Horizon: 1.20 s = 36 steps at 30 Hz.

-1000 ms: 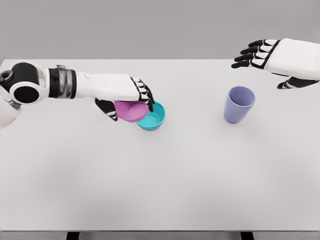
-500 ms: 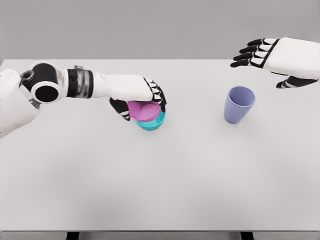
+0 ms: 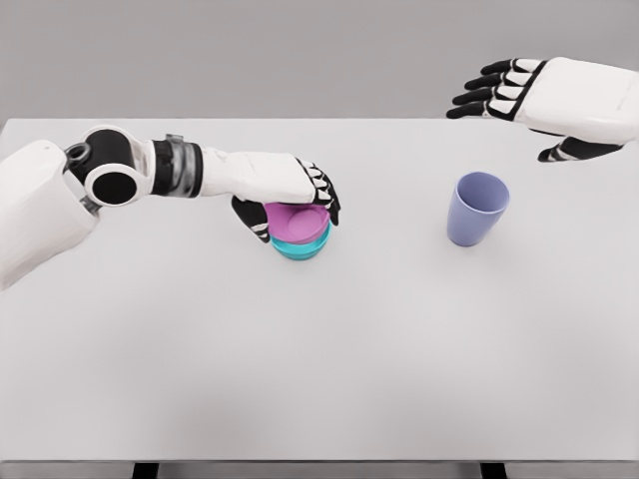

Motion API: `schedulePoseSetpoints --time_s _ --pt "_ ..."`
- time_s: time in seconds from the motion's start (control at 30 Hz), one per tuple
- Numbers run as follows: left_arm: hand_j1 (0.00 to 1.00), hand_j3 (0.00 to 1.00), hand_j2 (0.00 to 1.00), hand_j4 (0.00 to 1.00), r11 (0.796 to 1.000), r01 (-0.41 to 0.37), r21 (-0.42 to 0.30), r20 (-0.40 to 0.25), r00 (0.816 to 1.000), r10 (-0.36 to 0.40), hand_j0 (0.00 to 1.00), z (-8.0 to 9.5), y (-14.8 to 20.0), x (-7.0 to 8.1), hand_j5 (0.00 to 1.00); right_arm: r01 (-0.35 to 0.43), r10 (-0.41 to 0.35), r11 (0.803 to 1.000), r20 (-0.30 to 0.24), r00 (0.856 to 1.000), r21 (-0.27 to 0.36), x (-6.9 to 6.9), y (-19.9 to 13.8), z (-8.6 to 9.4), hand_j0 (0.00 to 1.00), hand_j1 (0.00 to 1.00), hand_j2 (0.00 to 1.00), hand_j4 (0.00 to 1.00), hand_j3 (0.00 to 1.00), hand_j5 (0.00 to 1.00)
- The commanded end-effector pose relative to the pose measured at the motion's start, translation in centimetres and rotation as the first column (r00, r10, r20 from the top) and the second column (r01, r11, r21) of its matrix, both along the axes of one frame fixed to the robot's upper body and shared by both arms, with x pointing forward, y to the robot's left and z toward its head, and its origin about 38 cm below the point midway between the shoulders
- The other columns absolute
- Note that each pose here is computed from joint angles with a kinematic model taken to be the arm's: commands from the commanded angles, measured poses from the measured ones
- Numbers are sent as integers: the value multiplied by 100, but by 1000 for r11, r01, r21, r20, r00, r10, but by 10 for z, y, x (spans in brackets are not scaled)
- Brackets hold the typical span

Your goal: Stacking bowl and cup with both arms

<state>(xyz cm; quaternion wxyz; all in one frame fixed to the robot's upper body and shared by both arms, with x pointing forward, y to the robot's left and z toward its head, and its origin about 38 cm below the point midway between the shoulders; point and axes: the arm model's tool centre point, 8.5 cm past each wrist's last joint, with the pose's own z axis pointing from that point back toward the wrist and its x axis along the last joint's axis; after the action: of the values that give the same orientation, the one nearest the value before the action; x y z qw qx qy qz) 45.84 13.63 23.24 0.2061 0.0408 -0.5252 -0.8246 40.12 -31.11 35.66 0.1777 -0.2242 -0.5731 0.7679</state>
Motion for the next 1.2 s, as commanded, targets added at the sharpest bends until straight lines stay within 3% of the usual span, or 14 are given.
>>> schedulePoseSetpoints --time_s 0.0,0.33,1.17 --pt "73 73 73 73 1000 -6 -6 -8 1000 6 73 -1 -2 2 73 -3 4 1000 -4 1000 10 1 2 -1 100 100 100 100 100 100" --pt "74 74 74 74 1000 -31 3 -33 999 31 74 -12 6 7 74 -2 2 1000 -4 1000 9 1 2 -1 100 100 100 100 100 100" --pt "75 75 75 75 999 -46 1 -49 998 46 75 -18 5 11 75 23 -23 1000 -18 1000 -11 -1 -9 -4 100 100 100 100 100 100"
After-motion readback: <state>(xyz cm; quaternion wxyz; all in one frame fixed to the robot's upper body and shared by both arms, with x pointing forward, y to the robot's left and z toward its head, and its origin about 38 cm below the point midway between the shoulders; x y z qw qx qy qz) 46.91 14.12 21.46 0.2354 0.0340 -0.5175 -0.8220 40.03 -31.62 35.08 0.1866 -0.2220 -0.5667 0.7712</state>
